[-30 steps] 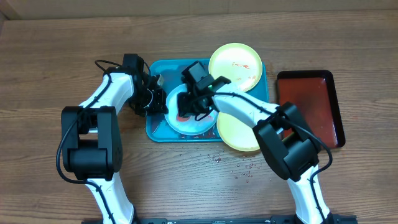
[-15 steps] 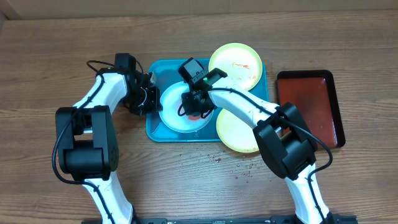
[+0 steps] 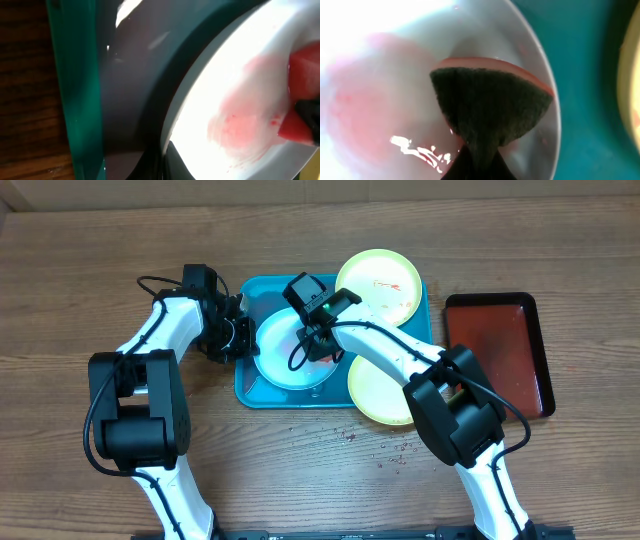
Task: Clean dirty plates on tray and stack at the side
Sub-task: 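Scrub the white plate with the sponge while the left gripper holds it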
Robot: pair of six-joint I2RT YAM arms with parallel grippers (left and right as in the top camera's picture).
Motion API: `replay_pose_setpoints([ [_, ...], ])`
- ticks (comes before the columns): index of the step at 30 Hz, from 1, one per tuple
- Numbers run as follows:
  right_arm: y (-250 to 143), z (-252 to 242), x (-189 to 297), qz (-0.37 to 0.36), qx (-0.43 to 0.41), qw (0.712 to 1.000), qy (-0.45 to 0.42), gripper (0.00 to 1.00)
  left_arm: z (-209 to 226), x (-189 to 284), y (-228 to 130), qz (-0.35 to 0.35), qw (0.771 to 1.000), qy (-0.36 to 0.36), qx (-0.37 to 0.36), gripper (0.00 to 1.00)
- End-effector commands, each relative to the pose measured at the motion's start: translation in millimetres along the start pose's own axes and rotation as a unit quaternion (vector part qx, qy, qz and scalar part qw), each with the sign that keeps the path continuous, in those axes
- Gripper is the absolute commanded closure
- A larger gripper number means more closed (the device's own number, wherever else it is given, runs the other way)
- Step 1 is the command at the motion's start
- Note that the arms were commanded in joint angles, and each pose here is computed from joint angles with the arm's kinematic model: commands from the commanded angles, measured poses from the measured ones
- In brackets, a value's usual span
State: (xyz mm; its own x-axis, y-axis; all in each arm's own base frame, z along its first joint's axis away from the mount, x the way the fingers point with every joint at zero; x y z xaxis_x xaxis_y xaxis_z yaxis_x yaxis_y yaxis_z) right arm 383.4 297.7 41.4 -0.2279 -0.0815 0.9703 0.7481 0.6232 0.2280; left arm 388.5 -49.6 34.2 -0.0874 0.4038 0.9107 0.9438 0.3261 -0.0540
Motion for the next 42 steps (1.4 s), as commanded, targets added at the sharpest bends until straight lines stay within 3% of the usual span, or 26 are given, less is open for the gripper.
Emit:
replay_pose_setpoints([
  [1, -10.4, 40.6, -7.9, 0.027, 0.022, 0.995, 0.093, 0.96, 8.2, -1.7, -0.6, 0.002, 1.0, 0.014, 0.026, 0.96],
  [6, -15.9, 92.2, 5.7, 0.037, 0.028, 0.973, 0.226, 0.96, 2.2, -1.7, -3.4, 0.012, 0.999, -0.007, 0.033, 0.96],
  [10, -9.2, 113.9, 9.0, 0.018, 0.039, 0.97, 0.24, 0.96, -3.0, -1.4, -5.1, 0.019, 0.999, -0.026, 0.041, 0.96],
  [16, 13.9, 99.4, 1.6, -0.032, 0.016, 0.985, 0.172, 0.96, -1.4, 0.2, -4.3, 0.02, 0.998, -0.031, 0.045, 0.96],
  [24, 43.2, 16.6, -6.3, -0.097, -0.026, 0.995, -0.005, 0.96, 4.0, 0.2, -1.6, 0.011, 0.999, -0.015, 0.043, 0.96],
  [31, 31.2, -29.6, -4.5, -0.069, -0.011, 0.989, -0.13, 0.96, 7.3, 0.2, 0.6, 0.004, 0.999, -0.003, 0.047, 0.96],
  [37, 4.3, -23.2, -7.8, -0.006, -0.001, 0.994, -0.112, 0.96, 14.3, 0.3, 4.1, -0.009, 0.997, 0.021, 0.071, 0.96],
  [42, -5.4, 12.3, -11.1, 0.017, 0.005, 1.0, 0.004, 0.96, 13.7, 0.3, 5.6, -0.012, 0.997, 0.02, 0.07, 0.96],
])
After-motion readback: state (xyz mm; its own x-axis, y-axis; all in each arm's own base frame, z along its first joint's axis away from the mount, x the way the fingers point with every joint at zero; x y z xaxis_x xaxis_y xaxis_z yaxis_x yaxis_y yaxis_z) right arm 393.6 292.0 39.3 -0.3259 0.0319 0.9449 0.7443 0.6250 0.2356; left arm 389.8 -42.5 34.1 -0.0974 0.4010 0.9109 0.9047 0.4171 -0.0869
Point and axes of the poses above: each gripper's point midway between its finger pads, its own x axis back along the fingers, its own z axis along the line the jaws close on, y = z × x, the point moved 3 cm from there along x, back along the fingers, and after that the axes turned 14 degrees about x, right-handed, at the moved point
